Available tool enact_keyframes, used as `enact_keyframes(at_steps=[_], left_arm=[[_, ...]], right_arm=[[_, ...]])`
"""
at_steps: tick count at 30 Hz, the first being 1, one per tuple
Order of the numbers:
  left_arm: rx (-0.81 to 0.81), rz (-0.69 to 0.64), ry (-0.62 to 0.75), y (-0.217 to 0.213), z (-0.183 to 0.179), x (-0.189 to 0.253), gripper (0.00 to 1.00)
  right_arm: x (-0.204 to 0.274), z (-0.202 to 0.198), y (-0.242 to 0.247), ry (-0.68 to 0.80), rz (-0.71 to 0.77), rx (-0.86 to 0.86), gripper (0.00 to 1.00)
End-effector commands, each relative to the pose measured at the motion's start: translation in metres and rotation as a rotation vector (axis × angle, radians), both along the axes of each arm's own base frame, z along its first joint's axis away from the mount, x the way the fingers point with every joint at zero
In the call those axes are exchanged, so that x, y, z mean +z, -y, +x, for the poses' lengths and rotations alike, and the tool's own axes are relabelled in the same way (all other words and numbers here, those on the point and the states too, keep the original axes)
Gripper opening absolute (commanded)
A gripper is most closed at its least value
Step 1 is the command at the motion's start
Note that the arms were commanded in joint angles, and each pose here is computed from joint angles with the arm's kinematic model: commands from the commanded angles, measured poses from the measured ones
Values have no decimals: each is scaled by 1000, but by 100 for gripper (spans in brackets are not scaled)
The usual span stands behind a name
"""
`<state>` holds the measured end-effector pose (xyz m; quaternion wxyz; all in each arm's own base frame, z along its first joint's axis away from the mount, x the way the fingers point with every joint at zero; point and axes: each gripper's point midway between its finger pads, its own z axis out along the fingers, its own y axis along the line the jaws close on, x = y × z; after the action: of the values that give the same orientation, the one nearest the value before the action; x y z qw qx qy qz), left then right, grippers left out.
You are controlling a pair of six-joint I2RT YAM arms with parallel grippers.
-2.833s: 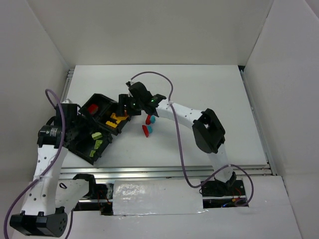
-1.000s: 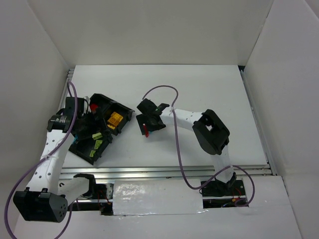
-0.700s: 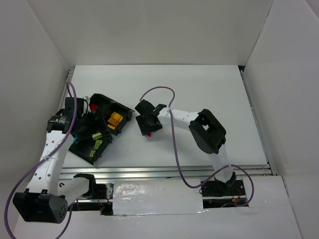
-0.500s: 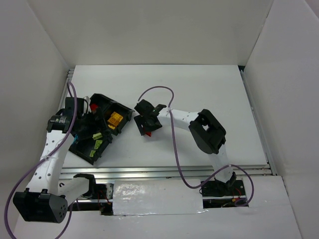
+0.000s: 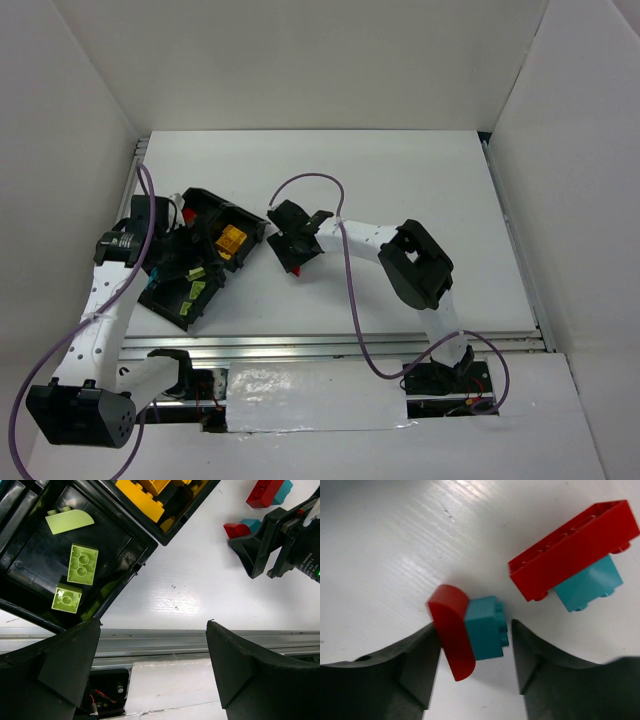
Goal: Sort the legos into containers by color
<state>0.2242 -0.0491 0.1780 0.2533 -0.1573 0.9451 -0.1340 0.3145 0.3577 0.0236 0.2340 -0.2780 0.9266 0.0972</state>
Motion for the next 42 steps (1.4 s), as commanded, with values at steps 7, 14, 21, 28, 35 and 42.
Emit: enact_keyframes(at_steps=[7,14,21,28,35,42], left_arm=[[-33,-38,20,8,0,4,99],[-117,-331,53,57,5,19,99],[-204,-602,90,104,8,45,98],[-237,-630,100,121,11,61,94],[-225,-636,85,122,5,51,79],[-245,-674,84,126,0,53,19]], right_arm=[[27,-8,-21,42,127,65,1],[114,-55,-36,68,414,76,0],[178,-99,-57,17,663,126,0],[220,-107,-65,25,765,146,1],[219,-106,-66,16,759,134,1],[219,-103,-70,-14,770,90,6]])
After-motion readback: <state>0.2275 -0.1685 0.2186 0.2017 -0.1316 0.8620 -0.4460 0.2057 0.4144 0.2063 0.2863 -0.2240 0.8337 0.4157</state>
